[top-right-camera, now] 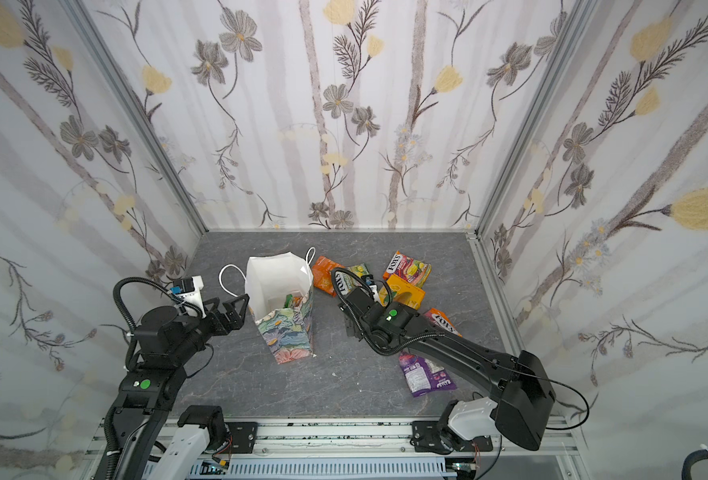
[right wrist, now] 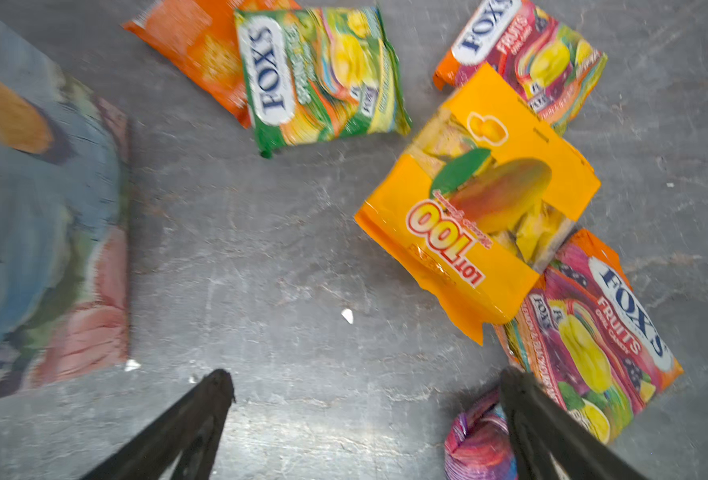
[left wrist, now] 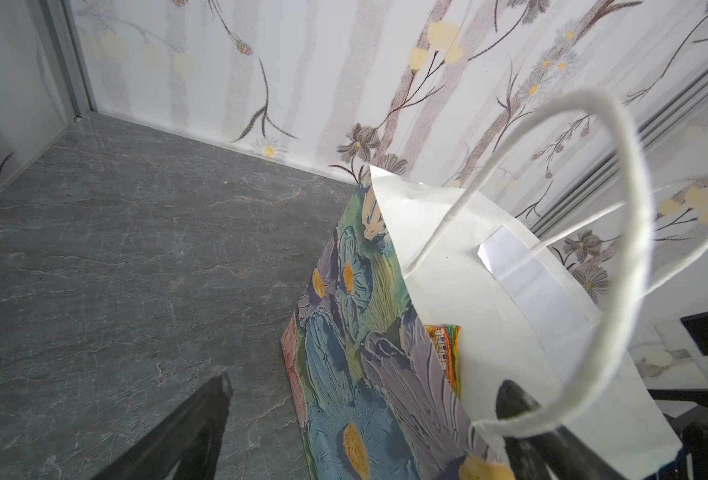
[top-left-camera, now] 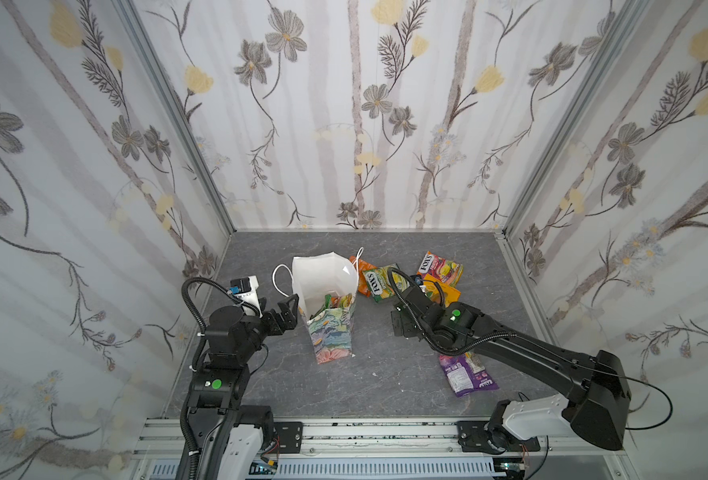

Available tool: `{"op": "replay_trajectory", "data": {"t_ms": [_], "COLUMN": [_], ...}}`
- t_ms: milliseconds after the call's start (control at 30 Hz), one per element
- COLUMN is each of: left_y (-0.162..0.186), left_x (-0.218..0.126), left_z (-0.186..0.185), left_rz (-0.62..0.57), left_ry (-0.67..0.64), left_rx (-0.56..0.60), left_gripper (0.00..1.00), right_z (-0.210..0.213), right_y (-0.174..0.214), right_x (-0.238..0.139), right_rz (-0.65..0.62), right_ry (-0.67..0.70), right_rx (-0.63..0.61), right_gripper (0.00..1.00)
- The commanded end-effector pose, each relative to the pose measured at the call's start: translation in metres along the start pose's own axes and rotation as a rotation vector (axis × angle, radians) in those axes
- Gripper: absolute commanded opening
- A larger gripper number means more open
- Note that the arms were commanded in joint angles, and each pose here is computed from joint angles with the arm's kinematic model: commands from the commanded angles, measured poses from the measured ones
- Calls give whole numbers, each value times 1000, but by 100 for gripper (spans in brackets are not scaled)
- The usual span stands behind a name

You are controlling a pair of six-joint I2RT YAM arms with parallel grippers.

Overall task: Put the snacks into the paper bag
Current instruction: 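Withdraw the right gripper from the bag toward the purple Berries packet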

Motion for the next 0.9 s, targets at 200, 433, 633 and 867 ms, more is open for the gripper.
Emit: {"op": "replay_trajectory", "data": {"t_ms": [200, 433, 633, 867], "left_y": [-3, -3, -3, -3], "left_x": [0, 0, 0, -1], "left_z": [-2, -2, -2, -3], "left_rz": [-14, -13, -15, -14], "left_ry": [8, 9, 10, 14], "left_rx": [11, 10, 11, 13], "left_gripper": [100, 100, 100, 100], "right_z": [-13, -20, -34, -56], "right_y": [38, 53, 72, 104], "right_x": [27, 37, 42, 53], "right_rz": [132, 169, 181, 230], "right_ry": [83, 132, 136, 175], "right_rx": [44, 65, 147, 248], "right_gripper": [100, 100, 100, 100]}}
Point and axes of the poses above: each gripper's point midway between its finger pads, its own x axis out along the fingers, its own z axis along the line the jaws close on, y = z × x, the point moved 1 cm from there along -x, back along the fingers, and after that the axes turned 11 degrees about -x, right-handed, at the moved point
